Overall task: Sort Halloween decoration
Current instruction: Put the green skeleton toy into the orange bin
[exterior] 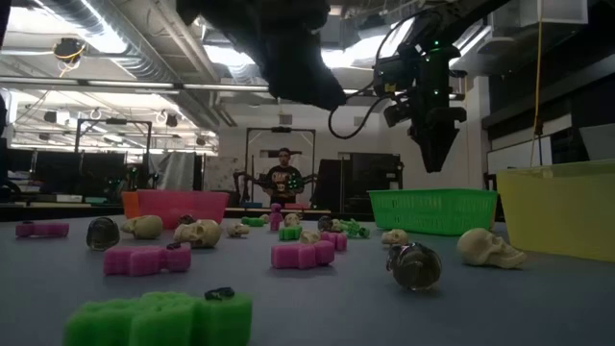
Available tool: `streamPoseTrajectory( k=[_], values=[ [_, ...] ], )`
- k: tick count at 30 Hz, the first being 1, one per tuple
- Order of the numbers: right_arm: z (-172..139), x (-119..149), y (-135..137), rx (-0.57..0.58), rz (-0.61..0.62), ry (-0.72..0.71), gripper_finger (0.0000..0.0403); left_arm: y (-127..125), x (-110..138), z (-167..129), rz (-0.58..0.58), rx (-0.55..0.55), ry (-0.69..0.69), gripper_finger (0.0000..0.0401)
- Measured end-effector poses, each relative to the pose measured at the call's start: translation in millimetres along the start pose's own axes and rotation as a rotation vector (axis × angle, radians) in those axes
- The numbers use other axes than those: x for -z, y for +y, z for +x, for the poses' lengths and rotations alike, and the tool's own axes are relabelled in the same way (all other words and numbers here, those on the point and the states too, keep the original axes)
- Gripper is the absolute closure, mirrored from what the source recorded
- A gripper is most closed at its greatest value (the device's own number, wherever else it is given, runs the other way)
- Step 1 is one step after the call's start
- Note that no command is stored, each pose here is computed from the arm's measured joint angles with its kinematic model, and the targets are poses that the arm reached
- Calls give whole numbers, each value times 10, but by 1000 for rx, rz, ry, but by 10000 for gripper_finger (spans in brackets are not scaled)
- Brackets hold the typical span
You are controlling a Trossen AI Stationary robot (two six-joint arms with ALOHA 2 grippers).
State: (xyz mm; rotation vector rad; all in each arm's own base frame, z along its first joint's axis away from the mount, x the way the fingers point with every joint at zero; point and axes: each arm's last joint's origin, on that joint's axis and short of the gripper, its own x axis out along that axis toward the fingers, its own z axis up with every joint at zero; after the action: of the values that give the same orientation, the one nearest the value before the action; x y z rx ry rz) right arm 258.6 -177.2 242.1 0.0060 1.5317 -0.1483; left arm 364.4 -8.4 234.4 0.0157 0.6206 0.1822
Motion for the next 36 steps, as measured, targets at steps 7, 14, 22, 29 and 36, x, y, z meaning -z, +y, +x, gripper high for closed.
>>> streamPoseTrajectory(
  k=[7,14,22,29,36],
  values=[
    [-2,-18,-2,-12,1,-27,189,-76,154,342,49,51,10,213],
    [-2,-30,-5,-16,1,-42,189,-138,440,702,64,66,85,213],
    [-2,-30,-7,-15,2,-43,189,-180,744,1000,77,62,158,213],
    [-2,-30,-8,-14,2,-43,189,-186,825,1074,70,60,178,213],
    [-2,-30,-8,-15,2,-43,189,-185,828,1073,71,59,181,213]
  ],
)
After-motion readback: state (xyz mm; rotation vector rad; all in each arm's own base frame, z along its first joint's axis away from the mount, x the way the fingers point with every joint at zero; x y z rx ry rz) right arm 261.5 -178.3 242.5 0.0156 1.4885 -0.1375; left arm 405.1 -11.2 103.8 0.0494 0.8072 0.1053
